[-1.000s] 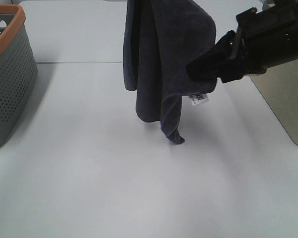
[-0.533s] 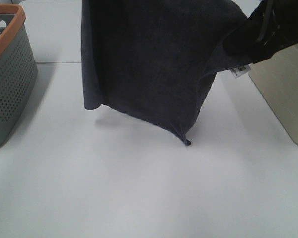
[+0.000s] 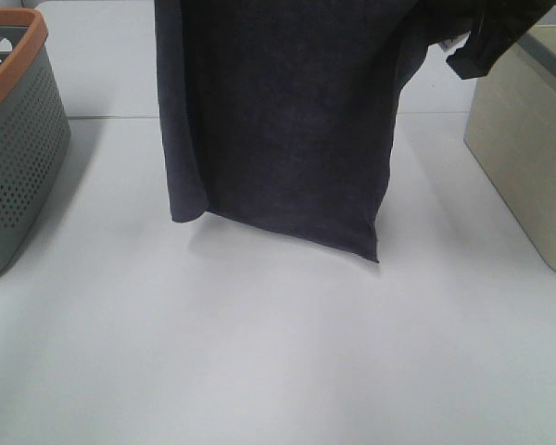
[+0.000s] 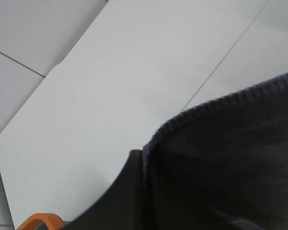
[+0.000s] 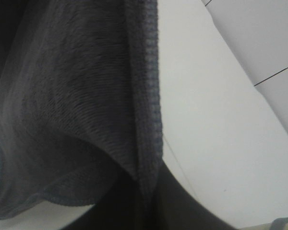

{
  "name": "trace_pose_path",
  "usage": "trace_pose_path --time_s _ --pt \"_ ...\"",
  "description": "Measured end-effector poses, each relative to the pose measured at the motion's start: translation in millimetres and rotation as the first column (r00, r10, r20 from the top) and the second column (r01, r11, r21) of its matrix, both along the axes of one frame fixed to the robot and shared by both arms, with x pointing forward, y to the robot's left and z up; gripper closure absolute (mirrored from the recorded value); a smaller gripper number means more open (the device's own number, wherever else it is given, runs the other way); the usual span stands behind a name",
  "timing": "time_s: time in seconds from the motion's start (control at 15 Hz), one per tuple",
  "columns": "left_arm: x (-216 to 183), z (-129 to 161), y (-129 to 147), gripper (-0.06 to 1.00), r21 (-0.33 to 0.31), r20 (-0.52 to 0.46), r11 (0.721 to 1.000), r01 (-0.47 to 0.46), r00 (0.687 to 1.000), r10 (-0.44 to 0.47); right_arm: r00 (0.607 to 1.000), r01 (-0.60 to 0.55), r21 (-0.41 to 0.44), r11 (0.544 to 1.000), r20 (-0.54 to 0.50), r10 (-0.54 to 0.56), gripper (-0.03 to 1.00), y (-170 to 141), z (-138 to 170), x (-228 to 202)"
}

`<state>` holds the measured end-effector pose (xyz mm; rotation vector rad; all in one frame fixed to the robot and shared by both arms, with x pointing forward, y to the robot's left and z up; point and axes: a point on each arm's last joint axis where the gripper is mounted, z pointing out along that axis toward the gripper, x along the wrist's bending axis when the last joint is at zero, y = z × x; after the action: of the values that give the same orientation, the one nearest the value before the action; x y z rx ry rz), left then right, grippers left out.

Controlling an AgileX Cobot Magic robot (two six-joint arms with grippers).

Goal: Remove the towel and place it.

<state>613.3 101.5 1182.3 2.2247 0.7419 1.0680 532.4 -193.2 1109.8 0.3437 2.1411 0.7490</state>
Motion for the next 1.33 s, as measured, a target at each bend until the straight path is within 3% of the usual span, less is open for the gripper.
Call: trace_pose_path --time_s 0.13,0.4,0.53,0.73,0.87,1.0,1.07,1.2,1.33 --pt "21.4 -10.5 11.7 0.94 -0.073 0.011 0.995 -0.068 0.998 0.069 0.998 -0.004 -0.061 0.998 0.069 0.008 0.94 3.3 -4.9 20.5" --pt "52.0 -24.2 16.6 0.94 -0.151 0.119 0.987 -0.055 0.99 0.074 0.973 0.037 -0.138 0.99 0.229 -0.005 0.94 13.5 -8.1 75.1" --pt "76.9 -38.6 24.2 0.94 -0.186 0.209 0.982 -0.034 0.975 0.074 0.942 0.084 -0.123 0.989 0.332 -0.039 0.94 20.7 -1.0 109.9" --pt "106.5 -61.5 38.1 0.94 -0.222 0.308 0.975 -0.009 0.948 0.079 0.917 0.102 -0.1 0.99 0.394 -0.055 0.94 33.2 -0.7 153.4" --pt "114.0 -64.4 32.5 0.94 -0.252 0.41 0.966 0.062 0.911 0.048 0.898 0.12 -0.086 0.989 0.434 -0.072 0.94 37.5 -2.8 171.4" --pt "115.6 -65.1 29.8 0.94 -0.232 0.454 0.968 0.092 0.891 0.024 0.893 0.132 -0.081 0.988 0.443 -0.082 0.94 37.3 -7.0 179.6" --pt "118.8 -76.5 29.9 0.94 -0.204 0.413 0.976 0.07 0.911 0.021 0.917 0.133 -0.049 0.99 0.385 -0.104 0.94 33.7 -17.2 182.4" --pt "121.7 -103.9 30.6 0.94 -0.141 0.257 0.99 -0.003 0.966 0.039 0.978 0.122 0.001 0.992 0.173 -0.121 0.94 28.7 -54.2 178.2" --pt "114.9 -130.3 27.5 0.94 -0.045 0.05 0.996 -0.071 0.996 0.073 0.992 0.086 0.015 0.996 -0.089 -0.085 0.94 29.9 -91.9 163.4"
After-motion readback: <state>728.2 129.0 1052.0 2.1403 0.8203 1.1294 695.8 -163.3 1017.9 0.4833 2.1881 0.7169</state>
